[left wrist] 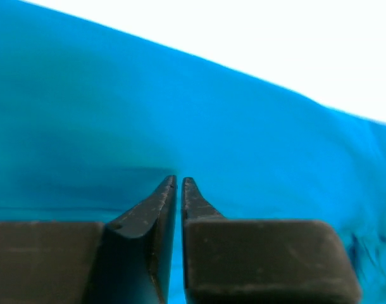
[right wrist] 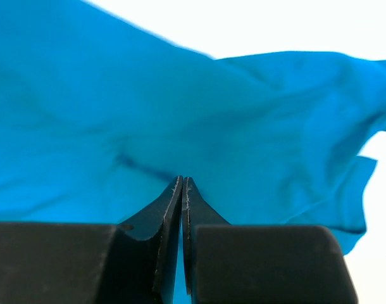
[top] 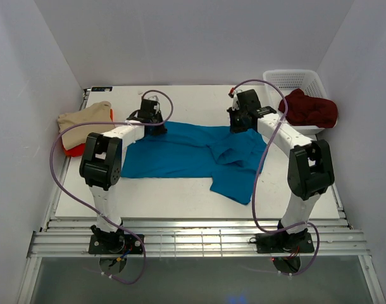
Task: Fold and stack the t-shirts
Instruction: Fold the flattened tshirt in 1/3 of the way
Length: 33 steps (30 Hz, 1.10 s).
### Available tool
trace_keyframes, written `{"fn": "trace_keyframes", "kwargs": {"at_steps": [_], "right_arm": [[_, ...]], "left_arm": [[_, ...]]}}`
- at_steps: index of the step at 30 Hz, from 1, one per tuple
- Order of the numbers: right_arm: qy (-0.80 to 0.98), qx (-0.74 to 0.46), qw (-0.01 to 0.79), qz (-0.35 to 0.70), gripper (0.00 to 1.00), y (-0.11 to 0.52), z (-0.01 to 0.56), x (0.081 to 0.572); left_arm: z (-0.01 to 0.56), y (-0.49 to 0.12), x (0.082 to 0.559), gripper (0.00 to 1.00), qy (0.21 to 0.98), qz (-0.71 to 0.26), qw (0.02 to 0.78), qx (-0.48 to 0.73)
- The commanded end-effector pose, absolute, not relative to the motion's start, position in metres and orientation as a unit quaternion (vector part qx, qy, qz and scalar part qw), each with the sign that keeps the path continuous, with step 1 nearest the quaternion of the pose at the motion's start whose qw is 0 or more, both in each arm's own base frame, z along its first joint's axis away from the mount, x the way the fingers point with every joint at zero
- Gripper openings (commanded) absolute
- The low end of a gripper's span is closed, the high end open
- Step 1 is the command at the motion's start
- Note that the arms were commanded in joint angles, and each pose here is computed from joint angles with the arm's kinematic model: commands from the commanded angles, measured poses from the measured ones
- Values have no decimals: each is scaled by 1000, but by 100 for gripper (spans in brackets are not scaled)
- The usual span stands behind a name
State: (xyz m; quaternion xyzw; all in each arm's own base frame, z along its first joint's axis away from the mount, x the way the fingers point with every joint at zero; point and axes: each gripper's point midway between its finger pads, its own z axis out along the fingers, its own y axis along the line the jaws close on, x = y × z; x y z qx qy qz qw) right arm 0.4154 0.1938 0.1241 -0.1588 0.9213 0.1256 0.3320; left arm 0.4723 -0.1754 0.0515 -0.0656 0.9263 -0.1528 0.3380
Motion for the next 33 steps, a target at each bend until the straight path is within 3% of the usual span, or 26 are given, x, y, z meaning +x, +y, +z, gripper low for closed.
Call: {"fn": "trace_keyframes", "kwargs": {"at_steps": [1,3,11,22,33], "right_arm": [[930,-120,338,82,8,175,107,450],[929,-109,345,74,8,170,108,464],[943,-54,325,53,8,134,79,486],[966,1,260,10,8,89,33,474],[974,25,221,26,8,83,-2,489]], "left_arm": [[92,-121,498,18,907,-129,382,-122],[92,-103,503,13,904,-112,391,-131],[85,-84,516,11,899,-103,404,-134],[44,-82,506,10,914,-94,365,-149],[0,-49,487,7,926,-51,312,-206]]}}
